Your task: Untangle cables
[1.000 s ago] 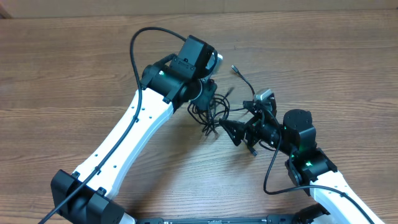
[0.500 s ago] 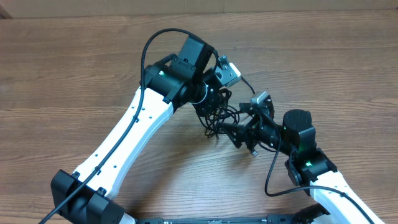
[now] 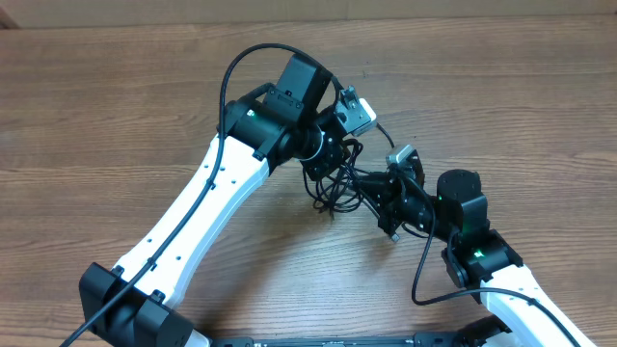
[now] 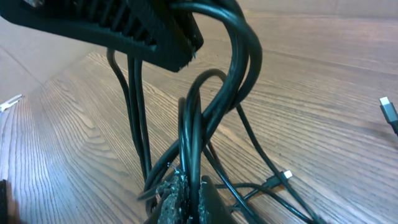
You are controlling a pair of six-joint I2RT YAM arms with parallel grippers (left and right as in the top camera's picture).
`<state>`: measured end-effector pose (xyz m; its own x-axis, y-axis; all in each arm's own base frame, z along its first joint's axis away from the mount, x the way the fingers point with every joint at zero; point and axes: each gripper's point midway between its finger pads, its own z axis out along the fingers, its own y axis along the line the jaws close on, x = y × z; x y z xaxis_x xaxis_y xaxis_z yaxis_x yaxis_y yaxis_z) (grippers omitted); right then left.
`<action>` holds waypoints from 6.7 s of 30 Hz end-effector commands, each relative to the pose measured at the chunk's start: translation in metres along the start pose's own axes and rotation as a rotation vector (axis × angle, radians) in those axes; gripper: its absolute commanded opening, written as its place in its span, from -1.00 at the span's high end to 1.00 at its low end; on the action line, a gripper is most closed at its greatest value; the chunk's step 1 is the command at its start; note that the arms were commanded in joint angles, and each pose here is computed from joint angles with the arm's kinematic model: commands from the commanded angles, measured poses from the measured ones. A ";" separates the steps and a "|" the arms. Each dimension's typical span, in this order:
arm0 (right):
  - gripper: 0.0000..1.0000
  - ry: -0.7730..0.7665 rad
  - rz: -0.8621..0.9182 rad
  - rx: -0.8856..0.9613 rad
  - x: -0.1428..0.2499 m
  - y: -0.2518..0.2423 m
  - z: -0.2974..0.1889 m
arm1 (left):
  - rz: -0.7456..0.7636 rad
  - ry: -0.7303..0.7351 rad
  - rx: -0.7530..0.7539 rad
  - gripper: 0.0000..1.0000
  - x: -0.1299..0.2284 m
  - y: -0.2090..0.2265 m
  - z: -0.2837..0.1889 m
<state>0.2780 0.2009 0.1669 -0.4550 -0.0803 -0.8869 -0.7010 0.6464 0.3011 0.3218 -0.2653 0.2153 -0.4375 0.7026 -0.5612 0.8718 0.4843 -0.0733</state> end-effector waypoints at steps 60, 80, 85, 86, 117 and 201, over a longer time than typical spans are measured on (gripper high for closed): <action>0.92 -0.358 0.219 -0.182 -0.098 0.032 -0.022 | -0.594 -0.118 -0.093 0.91 -0.007 0.056 -0.023; 0.92 -0.513 0.198 -0.115 -0.130 0.002 -0.050 | -0.687 -0.051 -0.238 0.91 0.025 0.086 -0.031; 0.92 -0.450 0.298 -0.026 -0.112 -0.029 -0.049 | -0.791 -0.063 -0.277 0.91 0.032 0.099 -0.037; 0.92 -0.434 0.323 -0.014 -0.107 -0.034 -0.048 | -0.806 -0.066 -0.279 0.91 0.033 0.101 -0.038; -1.00 -0.065 0.647 0.174 0.000 -0.062 -0.028 | -1.107 -0.070 -0.303 0.91 0.046 0.103 -0.040; 0.92 -0.062 -0.118 -0.155 -0.013 -0.004 -0.028 | 0.074 -0.166 0.199 0.91 -0.045 -0.054 -0.005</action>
<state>0.2708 0.1786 0.1804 -0.3577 -0.1010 -0.9284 -0.8189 0.5117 0.2598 0.2994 -0.3125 0.2360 -0.3616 0.6483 -0.6700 0.9234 0.3485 -0.1612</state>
